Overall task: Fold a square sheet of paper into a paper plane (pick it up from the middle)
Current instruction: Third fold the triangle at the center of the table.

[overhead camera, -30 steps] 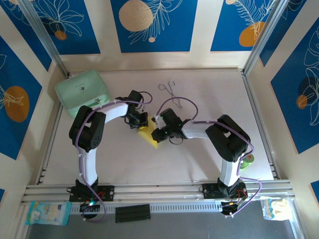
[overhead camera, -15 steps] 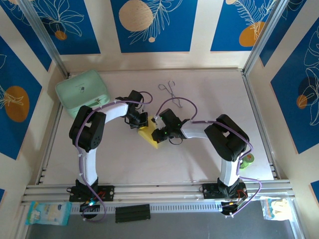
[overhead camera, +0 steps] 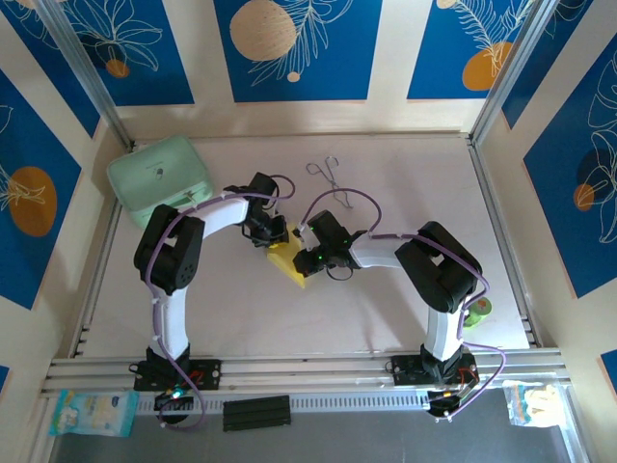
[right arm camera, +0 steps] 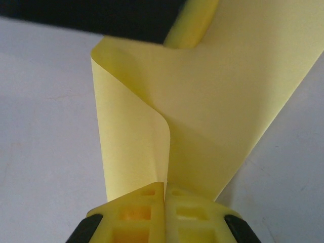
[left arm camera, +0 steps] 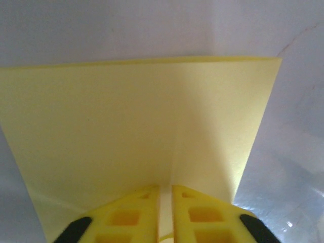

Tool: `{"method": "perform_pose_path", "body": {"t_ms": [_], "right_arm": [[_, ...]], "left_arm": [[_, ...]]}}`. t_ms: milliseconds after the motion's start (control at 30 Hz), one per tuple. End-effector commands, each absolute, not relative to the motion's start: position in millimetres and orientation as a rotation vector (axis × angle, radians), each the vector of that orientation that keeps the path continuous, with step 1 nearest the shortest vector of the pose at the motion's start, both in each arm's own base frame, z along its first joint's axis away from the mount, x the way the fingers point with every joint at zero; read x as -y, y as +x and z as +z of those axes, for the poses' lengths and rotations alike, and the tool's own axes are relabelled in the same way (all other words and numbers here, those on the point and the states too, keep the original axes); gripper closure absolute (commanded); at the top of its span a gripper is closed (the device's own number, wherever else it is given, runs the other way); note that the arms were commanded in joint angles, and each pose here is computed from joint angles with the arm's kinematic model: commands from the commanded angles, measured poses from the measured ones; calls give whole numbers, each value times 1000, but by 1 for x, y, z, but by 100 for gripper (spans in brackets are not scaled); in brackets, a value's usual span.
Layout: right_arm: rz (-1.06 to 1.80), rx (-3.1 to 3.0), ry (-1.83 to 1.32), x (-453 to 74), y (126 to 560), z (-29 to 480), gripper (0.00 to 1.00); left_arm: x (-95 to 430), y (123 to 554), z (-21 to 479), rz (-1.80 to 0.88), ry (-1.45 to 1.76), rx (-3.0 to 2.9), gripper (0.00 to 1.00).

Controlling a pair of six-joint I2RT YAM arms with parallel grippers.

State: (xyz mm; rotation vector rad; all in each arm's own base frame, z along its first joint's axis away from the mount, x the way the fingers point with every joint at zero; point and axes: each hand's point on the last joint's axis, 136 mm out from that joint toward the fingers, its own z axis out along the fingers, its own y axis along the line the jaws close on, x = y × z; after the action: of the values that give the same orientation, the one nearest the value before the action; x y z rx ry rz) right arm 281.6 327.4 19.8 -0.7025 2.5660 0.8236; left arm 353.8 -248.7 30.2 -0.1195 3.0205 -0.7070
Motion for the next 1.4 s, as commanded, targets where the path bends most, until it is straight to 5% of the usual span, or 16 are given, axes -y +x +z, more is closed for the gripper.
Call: {"method": "perform_pose_path", "body": {"t_ms": [0, 433, 767, 1367], "right_arm": [[779, -2633, -689, -320, 275, 5, 100], [787, -2634, -703, -322, 278, 8, 100], [790, -2646, -703, -322, 278, 7, 100], [775, -2674, -685, -319, 278, 2, 100]], "left_arm": [[244, 371, 76, -727, -202, -2900, 81], [244, 327, 99, -1008, -368, -2655, 72], [257, 307, 64, -1120, -469, -2625, 83], [254, 292, 25, -1109, -492, -2696, 86]]}}
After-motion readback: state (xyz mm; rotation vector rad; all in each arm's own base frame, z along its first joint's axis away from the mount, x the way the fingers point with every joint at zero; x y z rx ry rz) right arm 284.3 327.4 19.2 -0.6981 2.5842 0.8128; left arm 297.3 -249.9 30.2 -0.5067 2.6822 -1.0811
